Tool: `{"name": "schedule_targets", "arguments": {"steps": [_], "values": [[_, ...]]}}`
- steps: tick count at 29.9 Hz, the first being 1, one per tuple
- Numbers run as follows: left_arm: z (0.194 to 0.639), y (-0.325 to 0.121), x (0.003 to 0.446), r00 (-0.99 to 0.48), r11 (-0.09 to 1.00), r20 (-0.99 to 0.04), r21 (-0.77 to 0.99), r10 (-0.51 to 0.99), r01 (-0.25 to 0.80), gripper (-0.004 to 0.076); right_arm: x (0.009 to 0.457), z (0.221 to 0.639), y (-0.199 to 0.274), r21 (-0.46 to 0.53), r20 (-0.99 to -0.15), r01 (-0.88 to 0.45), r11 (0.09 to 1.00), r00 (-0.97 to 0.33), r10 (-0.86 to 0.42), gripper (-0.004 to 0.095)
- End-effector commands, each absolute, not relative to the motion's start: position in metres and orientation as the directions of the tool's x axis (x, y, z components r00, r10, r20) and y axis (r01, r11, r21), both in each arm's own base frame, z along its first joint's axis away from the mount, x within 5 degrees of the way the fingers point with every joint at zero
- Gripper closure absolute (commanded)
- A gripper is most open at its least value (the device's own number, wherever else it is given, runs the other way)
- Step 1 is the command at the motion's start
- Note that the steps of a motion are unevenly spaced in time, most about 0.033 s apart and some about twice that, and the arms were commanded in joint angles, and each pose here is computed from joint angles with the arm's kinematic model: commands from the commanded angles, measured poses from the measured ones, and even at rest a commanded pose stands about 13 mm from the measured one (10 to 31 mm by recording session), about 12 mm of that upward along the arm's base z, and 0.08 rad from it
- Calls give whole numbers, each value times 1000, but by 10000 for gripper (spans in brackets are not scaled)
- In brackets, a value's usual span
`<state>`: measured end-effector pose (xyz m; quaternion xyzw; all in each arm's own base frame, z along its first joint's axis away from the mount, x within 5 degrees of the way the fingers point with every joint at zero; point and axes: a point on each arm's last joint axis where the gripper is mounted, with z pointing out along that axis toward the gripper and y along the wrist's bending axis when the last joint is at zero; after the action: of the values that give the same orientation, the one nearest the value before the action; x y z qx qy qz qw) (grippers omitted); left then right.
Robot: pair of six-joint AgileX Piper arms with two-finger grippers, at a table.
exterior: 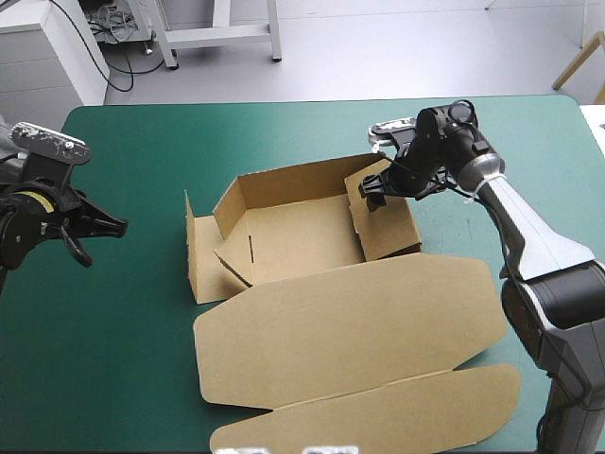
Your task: Fold the box
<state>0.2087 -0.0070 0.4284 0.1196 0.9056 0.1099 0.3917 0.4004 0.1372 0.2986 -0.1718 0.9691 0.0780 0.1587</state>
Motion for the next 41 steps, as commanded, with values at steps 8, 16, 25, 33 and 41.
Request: {"name": "schedule_targets", "arguments": {"steps": [8,16,25,33,41], "values": [[444,-6,203,-600,950,-744,293,295,105,734,404,304,139,106,-371,-370,923,-876,-309,152],[444,-6,203,-600,950,-744,293,295,105,734,404,304,139,107,-370,-368,923,-877,-307,854],[444,-5,203,-601,951,-745,296,290,92,734,404,306,137,89,-371,-381,920,-870,-324,927],[444,2,202,-622,950,-742,311,250,10,734,393,346,112,112,-465,-408,906,-827,-315,927],[443,7,201,-640,949,-733,314,231,-16,724,353,419,74,94,-642,-444,891,-711,-287,928]]}}
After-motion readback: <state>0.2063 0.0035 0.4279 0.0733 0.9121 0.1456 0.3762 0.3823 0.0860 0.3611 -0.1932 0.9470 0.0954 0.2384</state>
